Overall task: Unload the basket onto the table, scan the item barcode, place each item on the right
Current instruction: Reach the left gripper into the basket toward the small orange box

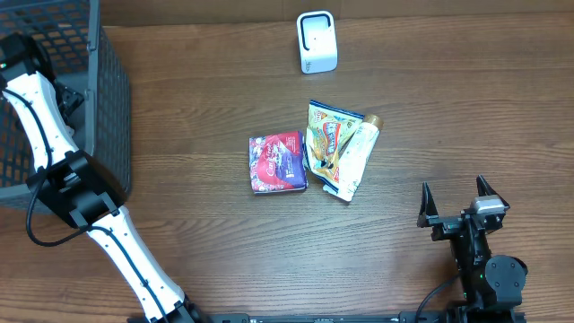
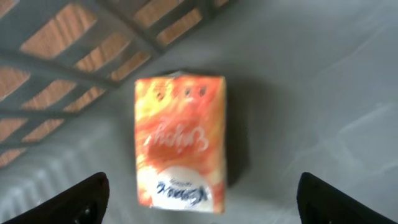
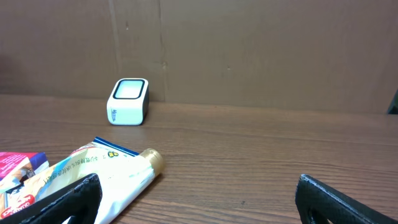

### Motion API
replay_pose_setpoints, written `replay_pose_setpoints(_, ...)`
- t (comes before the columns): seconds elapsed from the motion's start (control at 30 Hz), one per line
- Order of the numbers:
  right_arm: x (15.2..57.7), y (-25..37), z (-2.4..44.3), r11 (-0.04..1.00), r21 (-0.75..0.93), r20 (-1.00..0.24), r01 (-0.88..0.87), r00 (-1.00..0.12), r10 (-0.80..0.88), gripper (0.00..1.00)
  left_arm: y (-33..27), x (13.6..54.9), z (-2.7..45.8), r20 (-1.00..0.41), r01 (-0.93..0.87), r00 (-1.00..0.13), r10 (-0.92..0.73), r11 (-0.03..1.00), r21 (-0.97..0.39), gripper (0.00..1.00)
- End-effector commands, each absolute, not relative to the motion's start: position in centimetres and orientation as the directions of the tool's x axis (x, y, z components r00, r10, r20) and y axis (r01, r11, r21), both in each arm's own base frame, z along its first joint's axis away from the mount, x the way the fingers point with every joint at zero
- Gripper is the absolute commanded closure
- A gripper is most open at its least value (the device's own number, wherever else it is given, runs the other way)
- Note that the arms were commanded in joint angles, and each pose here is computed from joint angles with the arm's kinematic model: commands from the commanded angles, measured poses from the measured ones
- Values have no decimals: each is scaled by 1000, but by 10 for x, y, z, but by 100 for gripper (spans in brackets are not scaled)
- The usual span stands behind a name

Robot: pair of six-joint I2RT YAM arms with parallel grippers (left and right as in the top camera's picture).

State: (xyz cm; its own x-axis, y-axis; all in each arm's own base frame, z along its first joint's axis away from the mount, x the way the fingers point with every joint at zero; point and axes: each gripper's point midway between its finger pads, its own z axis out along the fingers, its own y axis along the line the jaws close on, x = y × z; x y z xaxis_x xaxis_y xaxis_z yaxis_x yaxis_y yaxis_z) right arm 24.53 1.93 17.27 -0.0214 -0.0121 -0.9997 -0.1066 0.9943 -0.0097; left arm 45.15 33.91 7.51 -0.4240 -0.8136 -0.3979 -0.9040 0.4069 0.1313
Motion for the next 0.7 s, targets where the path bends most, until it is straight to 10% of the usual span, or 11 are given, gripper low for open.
replay_pose_setpoints(0.0,246,18,171,995,-6,-1000,-101,-19,-8,0,331,458,55,-349,-871,-485,-801,476,119,13)
replay_pose_setpoints(0.33,246,18,171,995,-6,-1000,-101,-19,-8,0,332,449,31,-310,-868,-497,-811,467,171,29)
replay_pose_setpoints(0.5,246,18,171,995,-6,-1000,-101,-19,-8,0,336,441,33,-314,-864,-502,-806,454,218,53)
replay_pose_setpoints(0.67,246,18,171,995,-6,-1000,-101,-19,-8,0,334,433,30,-286,-861,-505,-814,452,235,45)
